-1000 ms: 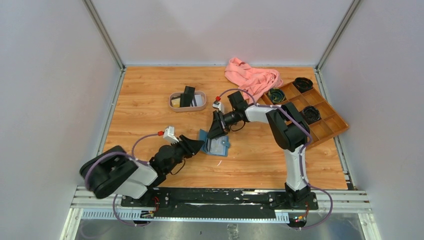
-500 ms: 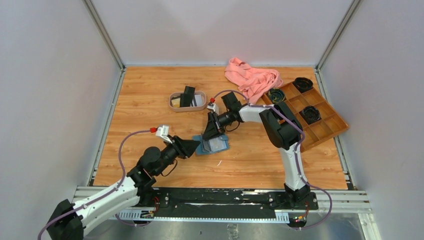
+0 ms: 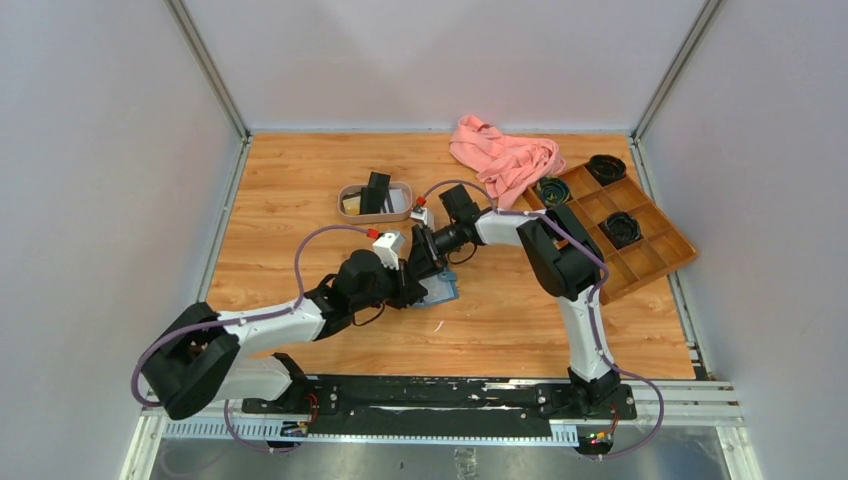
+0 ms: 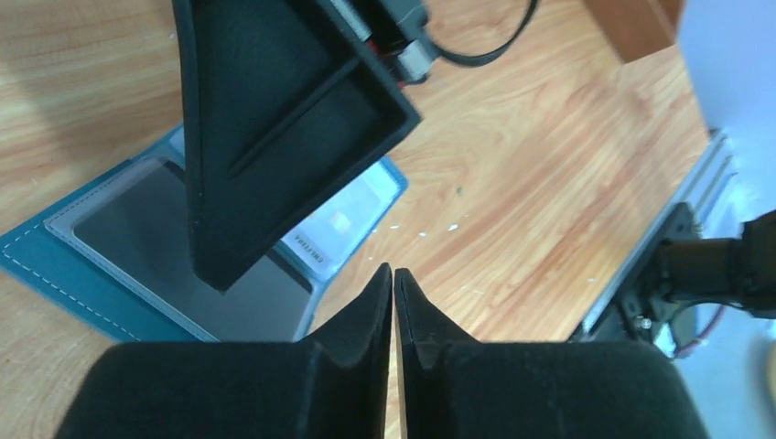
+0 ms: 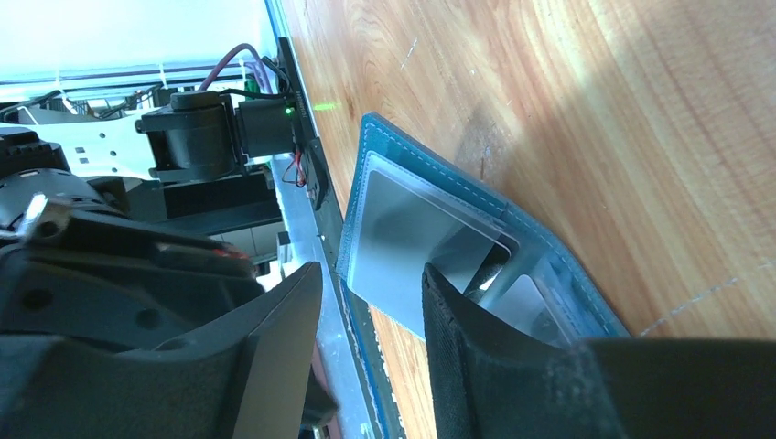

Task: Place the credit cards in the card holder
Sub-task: Open the card holder at the center of the board.

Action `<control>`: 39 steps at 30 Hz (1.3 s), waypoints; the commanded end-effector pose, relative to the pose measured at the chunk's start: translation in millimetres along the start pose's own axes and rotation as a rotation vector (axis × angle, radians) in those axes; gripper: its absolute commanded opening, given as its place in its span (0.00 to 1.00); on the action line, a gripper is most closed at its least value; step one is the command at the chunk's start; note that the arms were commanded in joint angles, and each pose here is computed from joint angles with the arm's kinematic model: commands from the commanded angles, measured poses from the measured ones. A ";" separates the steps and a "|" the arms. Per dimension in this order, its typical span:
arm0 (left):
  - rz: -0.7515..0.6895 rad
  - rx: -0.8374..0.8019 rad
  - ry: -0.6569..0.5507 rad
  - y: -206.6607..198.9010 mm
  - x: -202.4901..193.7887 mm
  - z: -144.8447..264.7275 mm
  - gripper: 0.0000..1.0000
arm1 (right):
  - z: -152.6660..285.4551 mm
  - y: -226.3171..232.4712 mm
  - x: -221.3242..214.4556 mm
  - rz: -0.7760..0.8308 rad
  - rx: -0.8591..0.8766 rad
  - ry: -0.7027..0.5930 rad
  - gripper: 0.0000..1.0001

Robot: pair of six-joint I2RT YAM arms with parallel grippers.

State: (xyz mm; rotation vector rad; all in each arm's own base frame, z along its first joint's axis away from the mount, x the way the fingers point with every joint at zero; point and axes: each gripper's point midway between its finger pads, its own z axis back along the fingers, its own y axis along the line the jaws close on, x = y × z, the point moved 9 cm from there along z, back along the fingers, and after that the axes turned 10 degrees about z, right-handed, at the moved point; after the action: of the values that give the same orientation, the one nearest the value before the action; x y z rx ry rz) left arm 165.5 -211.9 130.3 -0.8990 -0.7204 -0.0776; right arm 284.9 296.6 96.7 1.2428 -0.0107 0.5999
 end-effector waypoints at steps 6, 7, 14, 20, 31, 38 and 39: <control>-0.016 0.242 0.004 40.7 -17.4 -13.0 0.00 | 21.3 16.5 13.5 0.130 -0.063 -0.008 0.46; -0.009 0.273 -0.016 44.8 -17.9 -12.0 0.00 | 27.3 19.4 15.3 0.158 -0.084 -0.014 0.46; -0.012 0.329 -0.062 52.6 -18.0 -7.8 0.00 | 80.4 63.6 10.8 0.599 -0.376 0.018 0.45; -0.015 0.332 -0.050 56.1 -21.2 -10.0 0.00 | 99.2 100.5 -26.7 0.895 -0.299 0.014 0.54; 0.003 0.288 -0.040 56.4 -26.7 -13.8 0.00 | 46.1 48.3 -51.8 0.526 -0.214 0.123 0.52; 0.014 0.289 -0.033 59.5 -30.4 -16.4 0.00 | 42.1 31.0 -49.2 0.394 -0.362 0.110 0.48; 0.015 0.287 -0.031 59.5 -30.7 -17.2 0.00 | 41.8 29.6 -48.6 0.385 -0.377 0.110 0.48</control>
State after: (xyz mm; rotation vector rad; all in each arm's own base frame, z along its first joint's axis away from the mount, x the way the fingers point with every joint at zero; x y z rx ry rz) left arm 176.3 -195.7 74.2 -0.6516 -0.7571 0.0551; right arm 239.9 240.9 126.7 0.9262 -0.2753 1.0275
